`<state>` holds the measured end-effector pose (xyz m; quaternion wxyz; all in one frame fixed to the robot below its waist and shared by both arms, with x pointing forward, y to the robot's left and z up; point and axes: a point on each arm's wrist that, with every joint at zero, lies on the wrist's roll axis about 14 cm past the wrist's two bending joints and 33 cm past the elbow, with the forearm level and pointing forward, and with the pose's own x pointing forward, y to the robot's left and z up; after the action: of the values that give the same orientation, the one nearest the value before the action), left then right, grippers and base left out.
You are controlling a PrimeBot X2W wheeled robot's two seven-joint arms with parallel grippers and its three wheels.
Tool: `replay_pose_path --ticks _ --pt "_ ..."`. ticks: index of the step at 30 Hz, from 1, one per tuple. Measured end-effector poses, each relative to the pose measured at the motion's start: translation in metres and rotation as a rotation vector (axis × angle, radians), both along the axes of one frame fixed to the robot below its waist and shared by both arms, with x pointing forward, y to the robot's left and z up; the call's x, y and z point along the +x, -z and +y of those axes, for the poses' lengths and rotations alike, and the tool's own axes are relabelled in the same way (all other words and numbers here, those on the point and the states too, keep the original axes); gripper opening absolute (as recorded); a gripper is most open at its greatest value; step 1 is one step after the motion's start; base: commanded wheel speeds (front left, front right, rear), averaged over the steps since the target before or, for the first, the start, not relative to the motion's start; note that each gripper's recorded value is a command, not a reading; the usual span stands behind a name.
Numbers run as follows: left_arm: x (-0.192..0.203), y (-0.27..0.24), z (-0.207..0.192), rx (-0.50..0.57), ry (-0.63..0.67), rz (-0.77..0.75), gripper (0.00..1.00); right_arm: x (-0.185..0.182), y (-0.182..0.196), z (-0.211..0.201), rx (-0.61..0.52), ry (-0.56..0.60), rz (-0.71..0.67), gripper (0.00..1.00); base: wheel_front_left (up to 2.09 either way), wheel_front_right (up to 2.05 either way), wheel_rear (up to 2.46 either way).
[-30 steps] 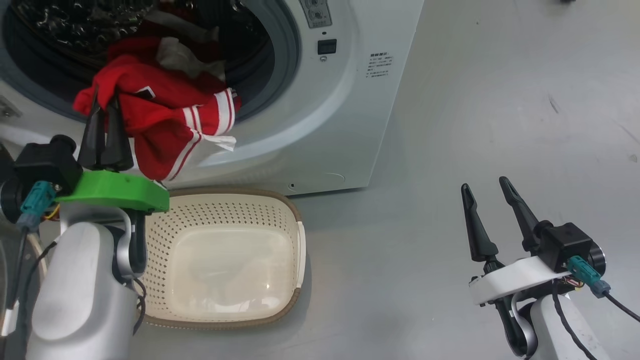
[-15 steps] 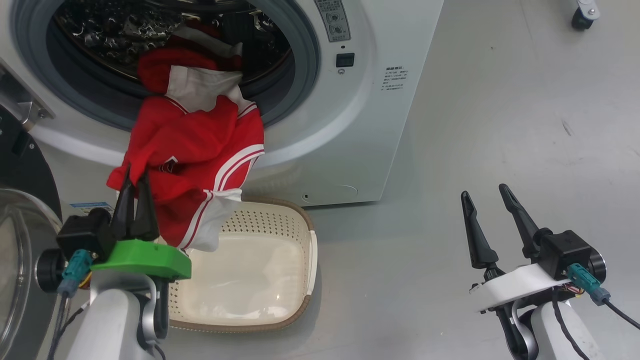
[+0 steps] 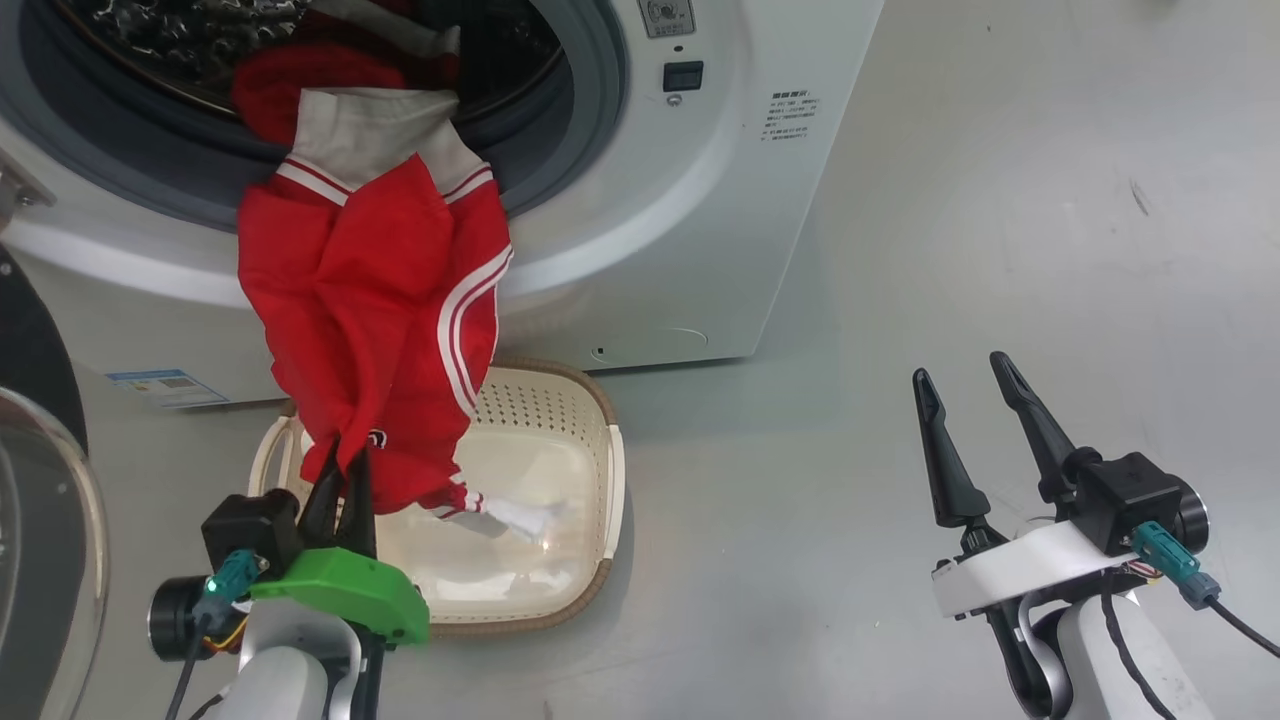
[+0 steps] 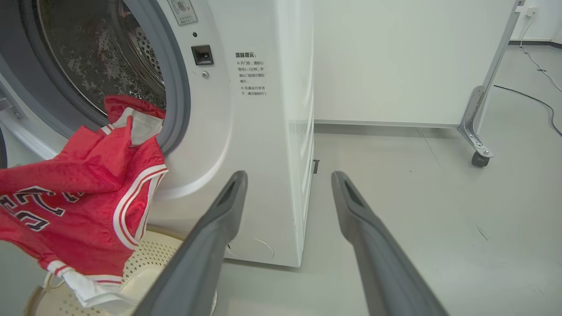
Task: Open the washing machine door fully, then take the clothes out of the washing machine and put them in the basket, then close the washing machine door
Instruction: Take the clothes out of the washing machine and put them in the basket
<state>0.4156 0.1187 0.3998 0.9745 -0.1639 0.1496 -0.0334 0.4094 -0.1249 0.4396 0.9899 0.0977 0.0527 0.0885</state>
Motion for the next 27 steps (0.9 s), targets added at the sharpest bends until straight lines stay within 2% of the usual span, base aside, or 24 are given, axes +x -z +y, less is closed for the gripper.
replay_pose_path --ticks 8,27 --pt "-0.007 0.052 -0.007 0.008 0.025 0.159 0.0 0.01 0.01 -0.004 0.0 0.009 0.017 1.0 0.0 0.0 0.0" --pt "0.037 0.153 -0.039 -0.018 0.096 0.414 0.0 0.044 0.047 -0.032 -0.018 0.075 0.071 1.0 0.0 0.0 0.0"
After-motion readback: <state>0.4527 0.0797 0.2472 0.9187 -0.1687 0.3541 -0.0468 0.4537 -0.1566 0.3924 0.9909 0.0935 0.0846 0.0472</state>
